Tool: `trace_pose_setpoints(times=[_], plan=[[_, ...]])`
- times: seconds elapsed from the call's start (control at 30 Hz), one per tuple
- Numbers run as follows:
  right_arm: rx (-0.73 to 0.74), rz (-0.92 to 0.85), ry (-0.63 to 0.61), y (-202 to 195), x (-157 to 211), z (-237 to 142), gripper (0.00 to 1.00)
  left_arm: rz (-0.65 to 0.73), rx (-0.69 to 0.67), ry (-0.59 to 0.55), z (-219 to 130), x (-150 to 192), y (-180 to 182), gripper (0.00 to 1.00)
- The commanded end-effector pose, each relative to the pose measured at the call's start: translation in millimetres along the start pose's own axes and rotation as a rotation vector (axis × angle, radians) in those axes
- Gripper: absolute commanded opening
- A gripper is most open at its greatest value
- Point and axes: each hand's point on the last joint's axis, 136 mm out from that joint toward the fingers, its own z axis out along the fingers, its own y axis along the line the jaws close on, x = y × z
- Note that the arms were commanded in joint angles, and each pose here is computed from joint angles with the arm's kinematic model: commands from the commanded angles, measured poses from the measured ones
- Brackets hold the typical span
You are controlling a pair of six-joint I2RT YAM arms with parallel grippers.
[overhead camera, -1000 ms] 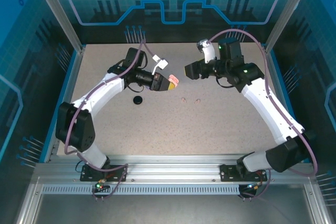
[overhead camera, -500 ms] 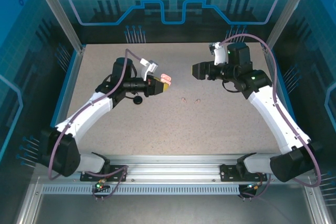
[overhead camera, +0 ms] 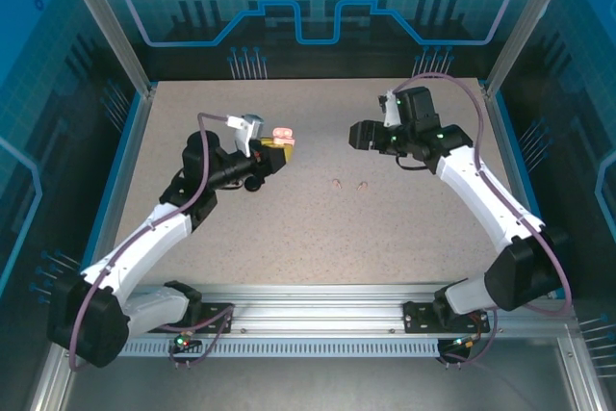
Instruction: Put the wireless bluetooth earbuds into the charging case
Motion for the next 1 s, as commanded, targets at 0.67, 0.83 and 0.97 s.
trace_pose_setpoints(times=[0.67, 0.83, 0.97], plan=[[0.342, 0.022, 0.331, -8.0, 57.9, 104.9, 0.67, 0.06, -0.165, -0.284, -20.8, -13.7, 32.1, 0.0], [0.295, -0.147, 0.417, -7.3, 74.2, 126.7, 0.62, 0.167, -0.071, -0.299, -15.6, -17.6, 13.1, 0.0], [0.294, -0.211, 0.472, -13.7, 85.2, 134.4, 0.6, 0.253, -0.021, -0.301, -9.4, -17.2, -0.8, 0.0]])
